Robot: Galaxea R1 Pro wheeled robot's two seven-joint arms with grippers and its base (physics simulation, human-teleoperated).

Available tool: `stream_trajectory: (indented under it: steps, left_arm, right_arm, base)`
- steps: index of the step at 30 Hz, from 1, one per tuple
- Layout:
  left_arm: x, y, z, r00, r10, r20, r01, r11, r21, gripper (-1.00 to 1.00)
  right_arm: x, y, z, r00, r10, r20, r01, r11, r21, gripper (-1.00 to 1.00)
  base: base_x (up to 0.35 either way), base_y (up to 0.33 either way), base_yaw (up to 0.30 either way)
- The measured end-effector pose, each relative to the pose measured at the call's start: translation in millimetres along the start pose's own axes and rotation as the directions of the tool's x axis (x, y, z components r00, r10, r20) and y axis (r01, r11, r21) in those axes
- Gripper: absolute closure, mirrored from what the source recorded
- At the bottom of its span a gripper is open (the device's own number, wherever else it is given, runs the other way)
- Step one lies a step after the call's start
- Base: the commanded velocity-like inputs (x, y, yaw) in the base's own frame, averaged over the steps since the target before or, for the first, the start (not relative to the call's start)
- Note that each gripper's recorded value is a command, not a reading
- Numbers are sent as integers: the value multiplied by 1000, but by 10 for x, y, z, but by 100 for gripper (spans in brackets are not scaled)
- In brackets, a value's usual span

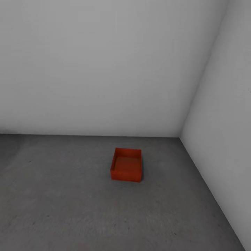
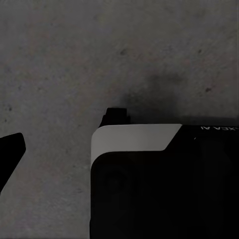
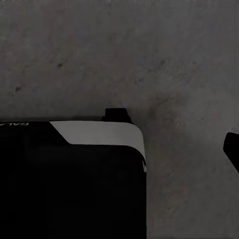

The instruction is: Move the two storage containers from the living room to the garage. In the garage, place one container on the floor and stack the other container on top of it (either order is fine).

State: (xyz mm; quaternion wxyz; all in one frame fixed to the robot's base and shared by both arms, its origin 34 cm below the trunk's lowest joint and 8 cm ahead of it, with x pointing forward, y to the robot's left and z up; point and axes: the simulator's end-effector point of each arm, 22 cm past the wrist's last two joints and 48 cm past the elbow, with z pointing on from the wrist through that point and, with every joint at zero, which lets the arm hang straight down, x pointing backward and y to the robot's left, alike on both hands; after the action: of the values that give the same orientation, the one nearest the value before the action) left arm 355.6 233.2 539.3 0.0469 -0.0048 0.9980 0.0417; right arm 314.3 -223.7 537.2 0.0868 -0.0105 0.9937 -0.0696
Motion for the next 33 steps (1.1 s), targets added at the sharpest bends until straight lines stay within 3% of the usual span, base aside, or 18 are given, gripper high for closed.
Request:
stream_trajectory:
  steps: [27, 33]
  left_arm:
    - [-162, 40, -72, 999, -4, 38, 4, 1000, 0, -100]
    - [-78, -39, -57, 1000, -6, 30, 3, 995, 95, -100]
  right_arm:
    - [58, -3, -57, 1000, 1, 14, -1, 1000, -1, -100]
    - [75, -1, -59, 1000, 0, 12, 0, 1000, -1, -100]
  base:
    - [0, 0, 0]
    - [0, 0, 0]
